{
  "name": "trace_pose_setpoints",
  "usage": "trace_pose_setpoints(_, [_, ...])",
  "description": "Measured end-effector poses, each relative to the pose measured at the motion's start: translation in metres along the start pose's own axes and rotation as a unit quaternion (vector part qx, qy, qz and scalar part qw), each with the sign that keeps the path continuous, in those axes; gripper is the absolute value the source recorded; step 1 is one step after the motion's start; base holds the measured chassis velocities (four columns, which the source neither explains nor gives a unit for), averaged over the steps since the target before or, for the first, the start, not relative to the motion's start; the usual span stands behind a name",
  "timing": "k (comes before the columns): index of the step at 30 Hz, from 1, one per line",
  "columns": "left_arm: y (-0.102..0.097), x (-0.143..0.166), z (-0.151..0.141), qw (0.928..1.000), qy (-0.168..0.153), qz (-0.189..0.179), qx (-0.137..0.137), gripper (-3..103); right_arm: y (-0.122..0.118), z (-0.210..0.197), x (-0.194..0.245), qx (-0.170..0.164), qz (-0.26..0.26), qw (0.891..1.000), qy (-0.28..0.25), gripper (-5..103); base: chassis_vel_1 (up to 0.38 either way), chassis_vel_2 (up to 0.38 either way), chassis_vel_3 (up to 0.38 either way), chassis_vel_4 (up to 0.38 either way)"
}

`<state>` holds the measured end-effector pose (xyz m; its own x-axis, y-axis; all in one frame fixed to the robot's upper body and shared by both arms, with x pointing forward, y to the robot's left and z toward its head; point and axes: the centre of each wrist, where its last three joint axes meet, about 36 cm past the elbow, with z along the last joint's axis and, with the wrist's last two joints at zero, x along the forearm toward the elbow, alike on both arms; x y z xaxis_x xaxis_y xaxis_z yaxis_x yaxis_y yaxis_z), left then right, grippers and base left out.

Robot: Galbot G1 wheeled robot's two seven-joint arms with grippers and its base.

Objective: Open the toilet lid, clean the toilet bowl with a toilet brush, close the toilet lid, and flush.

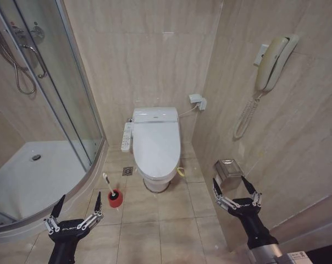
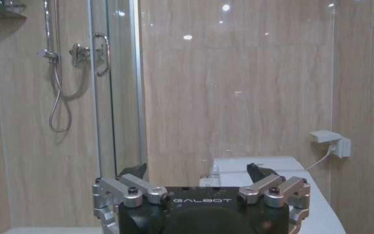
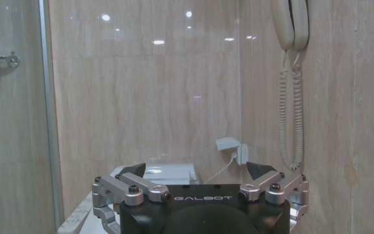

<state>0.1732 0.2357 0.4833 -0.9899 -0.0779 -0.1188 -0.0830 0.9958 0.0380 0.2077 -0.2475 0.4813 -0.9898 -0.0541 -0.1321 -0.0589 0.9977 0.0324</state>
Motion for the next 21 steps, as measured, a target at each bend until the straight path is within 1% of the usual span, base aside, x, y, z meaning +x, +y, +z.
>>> trace_pose_setpoints(3, [0.0000, 0.0000, 0.0000, 1.0000, 0.000, 0.000, 0.000, 100, 0.0000, 0.0000, 0.0000, 0.000, 0.000, 1.000, 0.000, 100, 0.079, -0.004, -0.085, -0.001])
trace_pose_setpoints(21, [0.0000, 0.0000, 0.0000, 1.0000, 0.000, 0.000, 0.000, 100, 0.0000, 0.0000, 0.0000, 0.000, 0.000, 1.000, 0.000, 100, 0.000, 0.000, 0.000, 0.000])
